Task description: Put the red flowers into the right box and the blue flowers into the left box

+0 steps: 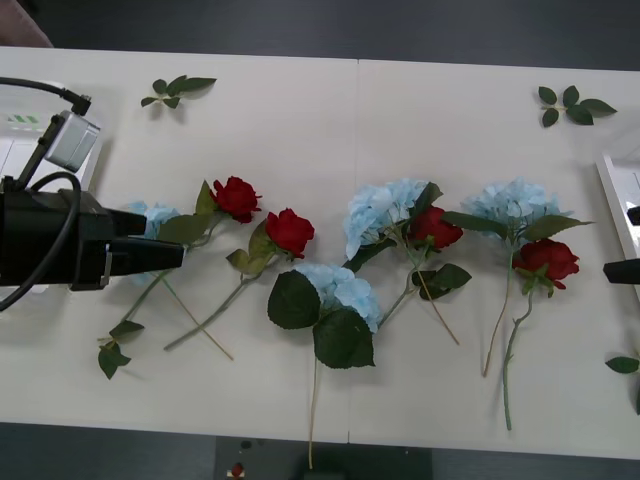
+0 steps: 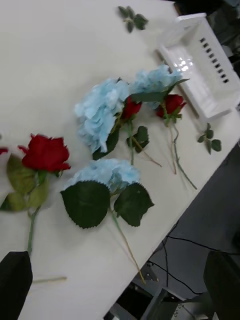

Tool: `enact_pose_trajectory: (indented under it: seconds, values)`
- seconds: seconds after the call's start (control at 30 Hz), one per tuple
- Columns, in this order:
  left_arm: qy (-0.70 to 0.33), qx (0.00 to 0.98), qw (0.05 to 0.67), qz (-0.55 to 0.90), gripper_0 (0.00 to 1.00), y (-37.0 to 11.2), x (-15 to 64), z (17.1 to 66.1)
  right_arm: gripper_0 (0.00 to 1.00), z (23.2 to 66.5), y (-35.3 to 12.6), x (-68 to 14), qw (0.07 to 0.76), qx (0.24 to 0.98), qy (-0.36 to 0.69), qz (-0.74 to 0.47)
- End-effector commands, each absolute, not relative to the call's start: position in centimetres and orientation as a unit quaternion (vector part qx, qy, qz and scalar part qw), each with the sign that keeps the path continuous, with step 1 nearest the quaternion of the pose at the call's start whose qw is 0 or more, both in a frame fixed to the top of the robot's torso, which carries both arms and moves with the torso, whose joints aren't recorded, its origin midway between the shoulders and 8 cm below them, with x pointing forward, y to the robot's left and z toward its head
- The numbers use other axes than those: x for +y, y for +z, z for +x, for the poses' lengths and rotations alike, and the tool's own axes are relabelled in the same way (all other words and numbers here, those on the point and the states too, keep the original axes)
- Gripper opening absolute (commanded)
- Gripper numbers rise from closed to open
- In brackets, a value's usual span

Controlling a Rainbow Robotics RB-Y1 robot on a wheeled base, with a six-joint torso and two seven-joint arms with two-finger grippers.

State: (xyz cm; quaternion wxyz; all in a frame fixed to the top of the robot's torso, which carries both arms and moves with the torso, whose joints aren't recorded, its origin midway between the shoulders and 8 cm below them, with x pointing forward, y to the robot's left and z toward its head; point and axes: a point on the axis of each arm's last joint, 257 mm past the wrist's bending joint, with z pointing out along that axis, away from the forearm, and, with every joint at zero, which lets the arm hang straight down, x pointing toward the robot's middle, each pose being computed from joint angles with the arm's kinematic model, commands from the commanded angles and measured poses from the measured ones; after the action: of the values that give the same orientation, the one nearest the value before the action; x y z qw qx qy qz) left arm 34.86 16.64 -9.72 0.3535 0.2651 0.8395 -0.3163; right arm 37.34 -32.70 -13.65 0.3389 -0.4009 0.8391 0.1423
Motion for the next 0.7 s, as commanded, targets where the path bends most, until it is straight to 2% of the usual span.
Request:
enact_pose_trajectory:
  seconds: [0.03,0.43,0.7]
  values:
    - [-0.302,0.882,0.319,0.170,1.00,-11.4,18.1,34.1,1.00,37.6,-14.2,-33.3,0.312,0.881,0.152,-0.320]
    - [-0.236,0.942,0.237,-0.031,1.00,-15.9,23.4,33.6,1.00,38.3,-18.9,-34.1,0.250,0.949,0.184,-0.057]
    - [-0.220,0.943,0.210,-0.133,1.00,-17.6,23.7,34.2,1.00,39.5,-21.9,-34.6,0.230,0.959,0.156,0.051]
